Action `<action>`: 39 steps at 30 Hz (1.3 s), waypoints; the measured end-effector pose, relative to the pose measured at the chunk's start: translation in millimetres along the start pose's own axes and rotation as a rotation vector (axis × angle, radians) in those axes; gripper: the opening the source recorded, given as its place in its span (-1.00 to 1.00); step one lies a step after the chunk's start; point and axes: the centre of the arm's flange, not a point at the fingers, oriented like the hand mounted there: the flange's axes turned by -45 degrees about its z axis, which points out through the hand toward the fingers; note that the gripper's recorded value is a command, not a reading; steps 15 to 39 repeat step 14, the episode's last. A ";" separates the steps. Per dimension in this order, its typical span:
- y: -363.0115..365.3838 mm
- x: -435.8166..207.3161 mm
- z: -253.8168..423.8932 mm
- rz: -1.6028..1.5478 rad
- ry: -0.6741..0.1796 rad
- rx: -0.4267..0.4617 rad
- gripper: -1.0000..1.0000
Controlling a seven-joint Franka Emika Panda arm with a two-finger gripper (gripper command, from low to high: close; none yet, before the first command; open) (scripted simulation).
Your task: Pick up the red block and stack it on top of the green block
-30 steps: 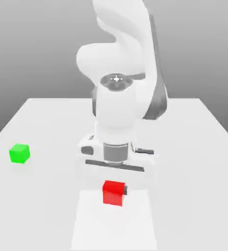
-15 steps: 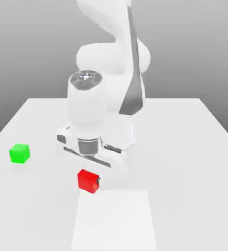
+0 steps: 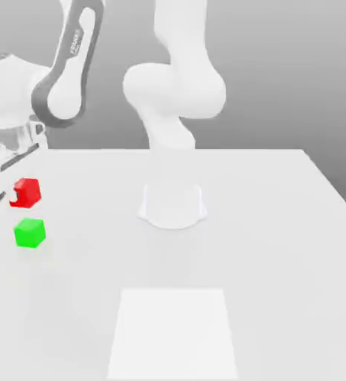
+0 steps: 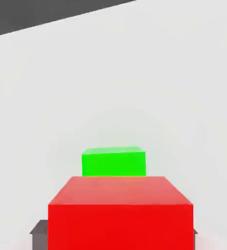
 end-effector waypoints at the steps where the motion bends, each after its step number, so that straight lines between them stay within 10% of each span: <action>1: 1.0 0.5 4.1 0.002 -0.001 -0.005 -1.00; 39: 0.5 -1.1 44.6 -0.002 -0.009 -0.010 -1.00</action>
